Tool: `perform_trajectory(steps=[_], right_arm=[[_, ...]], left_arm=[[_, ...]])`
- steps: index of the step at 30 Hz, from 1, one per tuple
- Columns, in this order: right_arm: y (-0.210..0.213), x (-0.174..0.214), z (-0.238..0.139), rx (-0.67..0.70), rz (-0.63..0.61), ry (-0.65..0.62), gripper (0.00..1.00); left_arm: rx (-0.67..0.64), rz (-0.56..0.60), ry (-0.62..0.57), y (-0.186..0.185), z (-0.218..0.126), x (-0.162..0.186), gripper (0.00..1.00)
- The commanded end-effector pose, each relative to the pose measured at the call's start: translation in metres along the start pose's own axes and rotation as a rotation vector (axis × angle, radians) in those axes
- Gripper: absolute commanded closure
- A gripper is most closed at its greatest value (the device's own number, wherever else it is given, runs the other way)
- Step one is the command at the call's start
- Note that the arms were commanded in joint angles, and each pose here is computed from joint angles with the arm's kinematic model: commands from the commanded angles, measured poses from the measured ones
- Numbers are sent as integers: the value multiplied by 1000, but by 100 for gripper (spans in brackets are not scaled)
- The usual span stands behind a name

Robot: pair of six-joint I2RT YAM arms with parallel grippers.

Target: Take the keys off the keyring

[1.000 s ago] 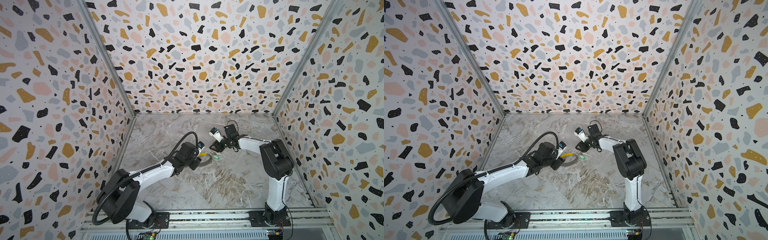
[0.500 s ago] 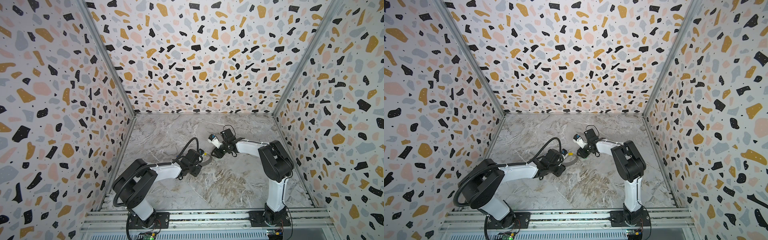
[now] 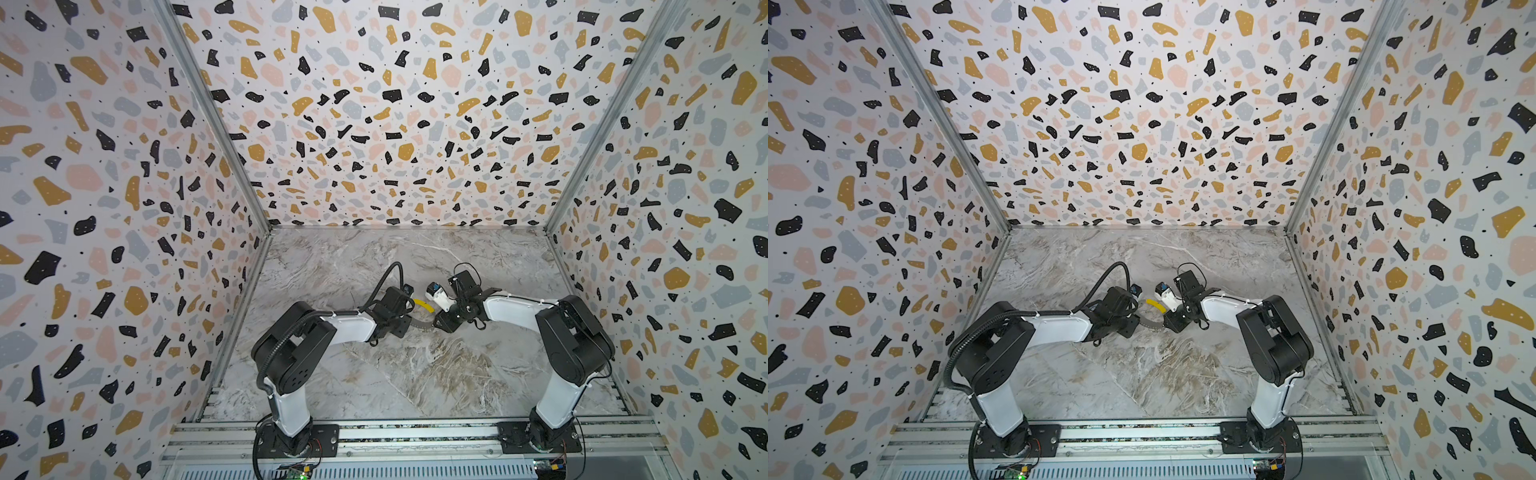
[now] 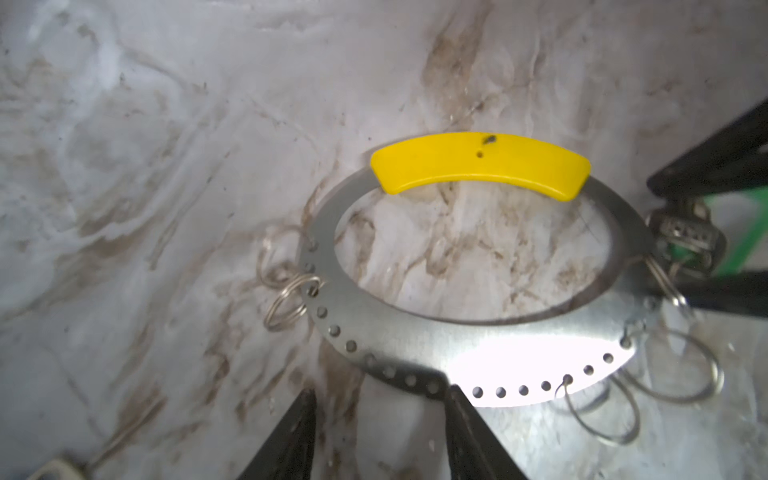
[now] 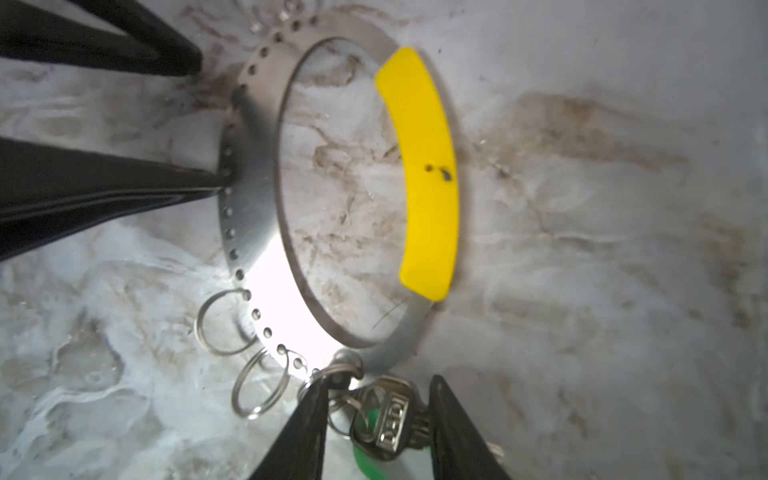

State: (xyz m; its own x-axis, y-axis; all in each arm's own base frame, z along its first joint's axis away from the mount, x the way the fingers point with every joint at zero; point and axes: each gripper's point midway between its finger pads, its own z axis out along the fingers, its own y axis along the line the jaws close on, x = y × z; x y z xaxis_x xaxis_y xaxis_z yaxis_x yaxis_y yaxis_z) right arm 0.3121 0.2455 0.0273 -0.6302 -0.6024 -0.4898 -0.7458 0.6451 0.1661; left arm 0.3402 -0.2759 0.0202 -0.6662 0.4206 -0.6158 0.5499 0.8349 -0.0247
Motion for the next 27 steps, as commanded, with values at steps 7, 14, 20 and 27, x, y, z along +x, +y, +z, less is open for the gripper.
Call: perform_trajectory(steps=[7,14,20,27], right_arm=[[26,-11,-11,-57,158,-68,56],[10,-32,-28,-30,182,-119,53],[5,-21,-37,-56,142,-101,53],[23,-11,-30,-188,40,-71,50]], left_arm=[[101,91,51,-15,39,-21,49],[124,104,-35,-3,27,-62,49],[124,80,-86,3,0,-67,49],[163,46,-242,-1,-43,-85,49]])
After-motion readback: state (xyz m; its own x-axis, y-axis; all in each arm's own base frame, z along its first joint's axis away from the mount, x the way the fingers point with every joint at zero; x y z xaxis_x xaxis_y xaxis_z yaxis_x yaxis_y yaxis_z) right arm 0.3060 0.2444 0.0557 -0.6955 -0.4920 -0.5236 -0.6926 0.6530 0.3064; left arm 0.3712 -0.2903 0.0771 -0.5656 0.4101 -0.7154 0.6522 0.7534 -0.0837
